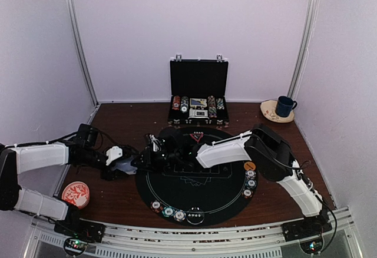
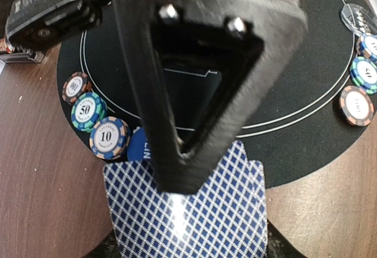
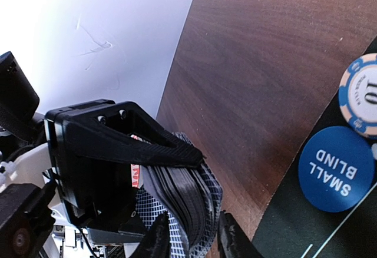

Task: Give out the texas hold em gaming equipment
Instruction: Pick up the poker card from the face-down deck piles.

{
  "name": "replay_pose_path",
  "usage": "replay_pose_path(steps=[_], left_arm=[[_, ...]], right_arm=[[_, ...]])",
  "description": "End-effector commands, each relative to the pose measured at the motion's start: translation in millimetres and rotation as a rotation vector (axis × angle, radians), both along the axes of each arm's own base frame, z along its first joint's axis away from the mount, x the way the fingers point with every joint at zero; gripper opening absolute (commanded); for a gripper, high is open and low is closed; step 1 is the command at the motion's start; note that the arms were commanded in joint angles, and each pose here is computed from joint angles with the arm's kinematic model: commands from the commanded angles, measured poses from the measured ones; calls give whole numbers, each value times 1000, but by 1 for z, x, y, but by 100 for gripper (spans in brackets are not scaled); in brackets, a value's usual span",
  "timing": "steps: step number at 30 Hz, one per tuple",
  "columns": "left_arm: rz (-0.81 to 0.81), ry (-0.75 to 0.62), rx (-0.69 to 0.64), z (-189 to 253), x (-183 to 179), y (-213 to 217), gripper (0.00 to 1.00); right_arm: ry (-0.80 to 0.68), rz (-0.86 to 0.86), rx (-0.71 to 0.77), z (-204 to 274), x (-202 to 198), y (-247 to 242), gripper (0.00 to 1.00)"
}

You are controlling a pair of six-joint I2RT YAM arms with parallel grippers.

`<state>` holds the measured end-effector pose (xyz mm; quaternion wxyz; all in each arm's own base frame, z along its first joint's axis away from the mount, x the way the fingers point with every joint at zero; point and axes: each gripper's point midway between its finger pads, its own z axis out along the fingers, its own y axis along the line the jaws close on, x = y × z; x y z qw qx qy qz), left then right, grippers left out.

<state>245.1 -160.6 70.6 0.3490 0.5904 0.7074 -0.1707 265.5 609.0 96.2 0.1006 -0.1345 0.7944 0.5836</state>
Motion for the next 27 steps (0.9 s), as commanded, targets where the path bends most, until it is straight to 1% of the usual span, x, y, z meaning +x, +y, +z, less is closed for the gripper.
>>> replay_pose_path(steps=[1, 4, 6, 9, 11, 16, 18, 23, 27], left_arm=[[25, 26, 16, -5, -4, 5, 34], [26, 30, 15, -6, -4, 5, 34], [27, 25, 15, -5, -3, 5, 34], [27, 27, 15, -5, -3, 5, 34], [29, 27, 14, -5, -2, 5, 34], [26, 25, 14, -5, -3, 5, 33], [26, 24, 13, -5, -3, 5, 33], [26, 26, 13, -5, -3, 5, 33], [26, 23, 11, -4, -3, 5, 33]], right_arm=[[-74, -23, 86, 52, 10, -4, 30], [-73, -23, 87, 52, 10, -4, 28], [-69, -24, 86, 50, 11, -4, 25], [-65, -15, 97, 50, 10, -1, 23], [-67, -14, 94, 50, 10, 1, 23], [-75, -15, 66, 39, 12, 5, 31], [-74, -10, 61, 35, 11, 6, 31], [-78, 2, 63, 33, 9, 9, 26], [-81, -3, 38, 25, 10, 9, 27]])
